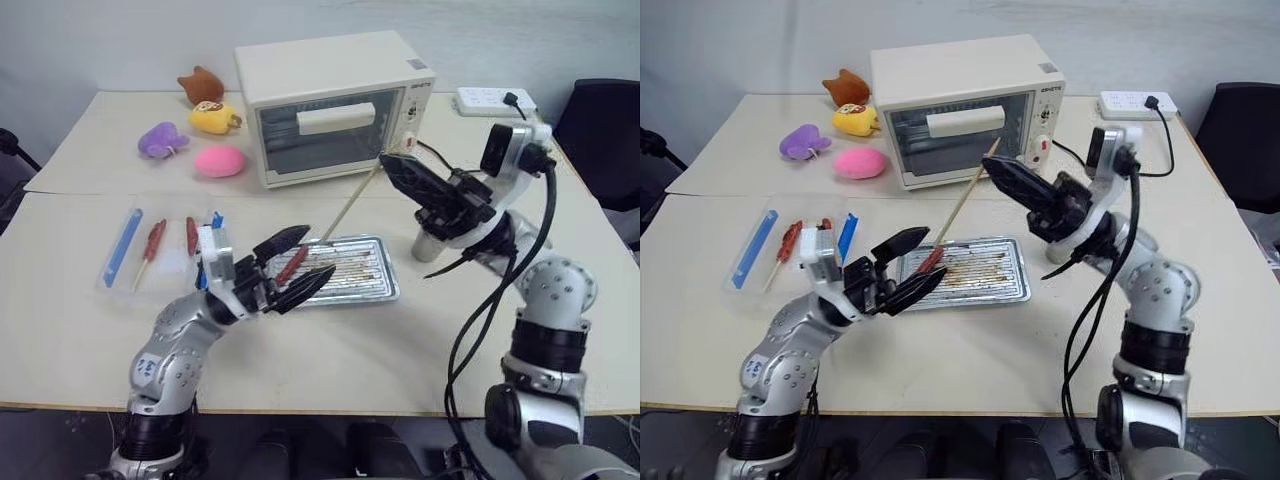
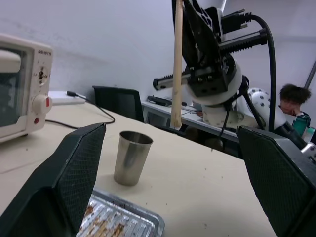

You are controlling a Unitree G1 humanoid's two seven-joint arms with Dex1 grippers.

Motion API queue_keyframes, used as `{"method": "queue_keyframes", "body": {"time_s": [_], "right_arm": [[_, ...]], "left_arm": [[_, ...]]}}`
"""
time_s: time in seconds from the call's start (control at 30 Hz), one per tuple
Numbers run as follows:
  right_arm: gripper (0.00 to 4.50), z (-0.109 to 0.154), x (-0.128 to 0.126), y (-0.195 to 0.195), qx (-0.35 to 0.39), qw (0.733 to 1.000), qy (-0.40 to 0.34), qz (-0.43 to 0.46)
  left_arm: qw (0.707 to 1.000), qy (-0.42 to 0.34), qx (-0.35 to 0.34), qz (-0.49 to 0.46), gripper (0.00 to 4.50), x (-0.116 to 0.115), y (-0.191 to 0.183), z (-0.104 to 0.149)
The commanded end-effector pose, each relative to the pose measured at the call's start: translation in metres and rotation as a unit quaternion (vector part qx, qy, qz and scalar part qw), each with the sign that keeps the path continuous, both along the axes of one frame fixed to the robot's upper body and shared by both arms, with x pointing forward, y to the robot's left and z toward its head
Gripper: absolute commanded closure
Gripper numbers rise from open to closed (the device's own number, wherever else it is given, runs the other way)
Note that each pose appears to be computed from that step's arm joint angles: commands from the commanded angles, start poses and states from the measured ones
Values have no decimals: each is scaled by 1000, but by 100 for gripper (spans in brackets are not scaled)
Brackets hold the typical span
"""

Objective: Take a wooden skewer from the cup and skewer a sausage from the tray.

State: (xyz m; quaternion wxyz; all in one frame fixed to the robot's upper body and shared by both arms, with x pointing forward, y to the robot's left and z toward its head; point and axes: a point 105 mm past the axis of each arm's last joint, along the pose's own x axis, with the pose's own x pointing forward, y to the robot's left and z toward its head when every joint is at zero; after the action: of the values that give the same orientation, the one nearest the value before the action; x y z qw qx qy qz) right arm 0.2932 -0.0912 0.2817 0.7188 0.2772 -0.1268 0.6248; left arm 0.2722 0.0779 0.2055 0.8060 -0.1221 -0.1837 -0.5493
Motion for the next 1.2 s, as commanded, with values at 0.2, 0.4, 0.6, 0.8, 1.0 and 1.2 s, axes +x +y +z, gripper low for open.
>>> {"method": "queue_keyframes", "body": {"time_s": [0.2,0.4,0.6,0.8,1.0,1.2], "right_arm": [[449,0,-10,5,31,1000,-1,0],[450,-2,-11,8,44,999,7,-3],[450,-6,-11,12,49,999,12,-3],[450,-12,-15,16,42,999,15,4],[426,-27,-9,13,5,999,26,-29],[276,-48,-3,-23,-98,985,-41,-136]], "left_arm": [[998,-23,-49,19,20,1,-9,18],[998,-19,-64,15,155,0,-15,20],[997,-23,-67,13,306,-1,-19,21],[997,-29,-66,20,448,1,-17,22],[997,-29,-55,35,450,5,-9,22],[994,-29,-6,103,450,7,40,14]]}}
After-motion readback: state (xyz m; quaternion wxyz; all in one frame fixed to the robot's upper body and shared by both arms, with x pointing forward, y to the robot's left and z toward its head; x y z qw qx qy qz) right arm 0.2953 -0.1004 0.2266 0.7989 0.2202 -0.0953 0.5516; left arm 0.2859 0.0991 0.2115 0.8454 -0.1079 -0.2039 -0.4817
